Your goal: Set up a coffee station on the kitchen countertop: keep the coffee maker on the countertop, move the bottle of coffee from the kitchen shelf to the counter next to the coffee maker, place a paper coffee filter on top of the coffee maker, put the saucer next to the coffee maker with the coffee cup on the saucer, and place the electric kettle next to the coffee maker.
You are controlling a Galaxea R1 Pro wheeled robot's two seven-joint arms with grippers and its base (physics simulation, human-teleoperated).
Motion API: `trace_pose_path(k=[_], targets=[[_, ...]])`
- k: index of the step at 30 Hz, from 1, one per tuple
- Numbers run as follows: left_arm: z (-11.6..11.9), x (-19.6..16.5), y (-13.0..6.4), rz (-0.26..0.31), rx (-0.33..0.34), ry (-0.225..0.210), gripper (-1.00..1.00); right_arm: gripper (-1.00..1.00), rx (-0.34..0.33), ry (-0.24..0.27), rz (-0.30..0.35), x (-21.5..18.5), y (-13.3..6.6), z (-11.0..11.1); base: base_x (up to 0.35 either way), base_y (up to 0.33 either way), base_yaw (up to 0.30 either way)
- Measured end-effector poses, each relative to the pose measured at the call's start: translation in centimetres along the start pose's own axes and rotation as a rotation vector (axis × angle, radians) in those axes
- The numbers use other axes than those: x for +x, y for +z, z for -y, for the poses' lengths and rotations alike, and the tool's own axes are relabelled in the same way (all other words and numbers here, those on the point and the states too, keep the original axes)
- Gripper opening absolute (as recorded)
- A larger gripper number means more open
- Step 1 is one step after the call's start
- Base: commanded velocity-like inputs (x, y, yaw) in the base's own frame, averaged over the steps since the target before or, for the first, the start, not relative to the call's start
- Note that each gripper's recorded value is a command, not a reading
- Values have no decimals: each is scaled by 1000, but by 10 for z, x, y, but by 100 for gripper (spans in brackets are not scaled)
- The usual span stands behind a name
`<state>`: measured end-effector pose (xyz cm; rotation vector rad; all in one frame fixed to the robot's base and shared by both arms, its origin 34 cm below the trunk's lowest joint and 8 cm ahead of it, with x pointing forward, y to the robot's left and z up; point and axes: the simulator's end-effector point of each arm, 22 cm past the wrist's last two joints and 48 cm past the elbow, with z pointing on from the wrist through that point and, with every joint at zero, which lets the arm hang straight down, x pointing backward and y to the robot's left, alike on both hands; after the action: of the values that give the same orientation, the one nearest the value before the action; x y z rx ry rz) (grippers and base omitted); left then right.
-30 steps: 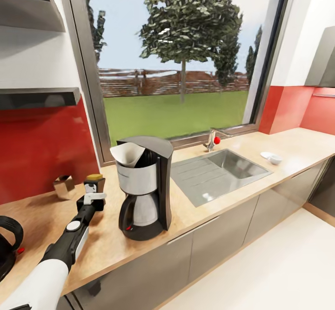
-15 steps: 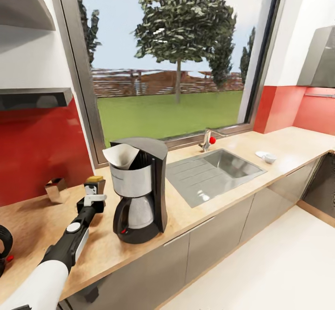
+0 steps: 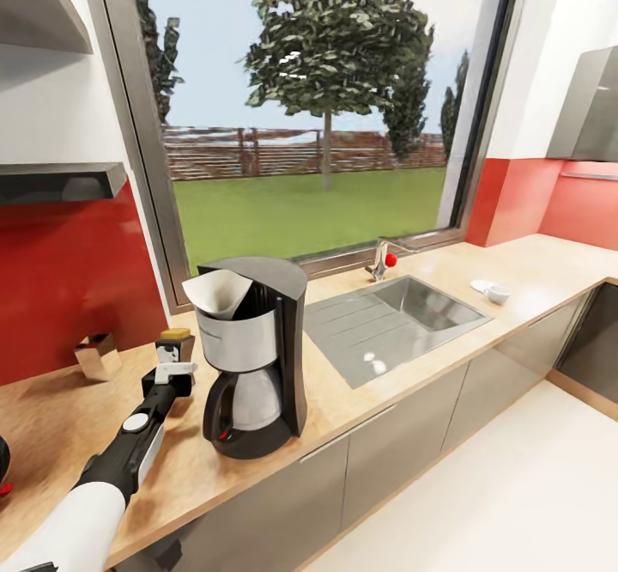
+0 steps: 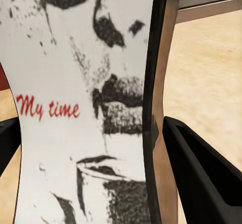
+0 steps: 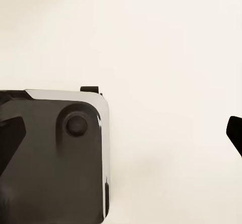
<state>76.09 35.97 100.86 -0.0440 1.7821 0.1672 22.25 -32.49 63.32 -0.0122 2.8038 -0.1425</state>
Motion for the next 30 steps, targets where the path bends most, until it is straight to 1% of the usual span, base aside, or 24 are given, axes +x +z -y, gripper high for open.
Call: trace_pose_path(k=[6,12,23,30], targets=[[-3,0,0,0,-3,1,-100,100,0,0,1,-1,0,0,13,0,0],[-1,-1,0,1,-2,0,-100,100,0,0,0,0,0,0,204,52,0],[-4,-1,0,2,-7,0,-100,100,0,0,0,0,0,0,27,7,0],[-3,0,0,1,-4,-1,-100,100,0,0,0,0,0,0,147,50,0]])
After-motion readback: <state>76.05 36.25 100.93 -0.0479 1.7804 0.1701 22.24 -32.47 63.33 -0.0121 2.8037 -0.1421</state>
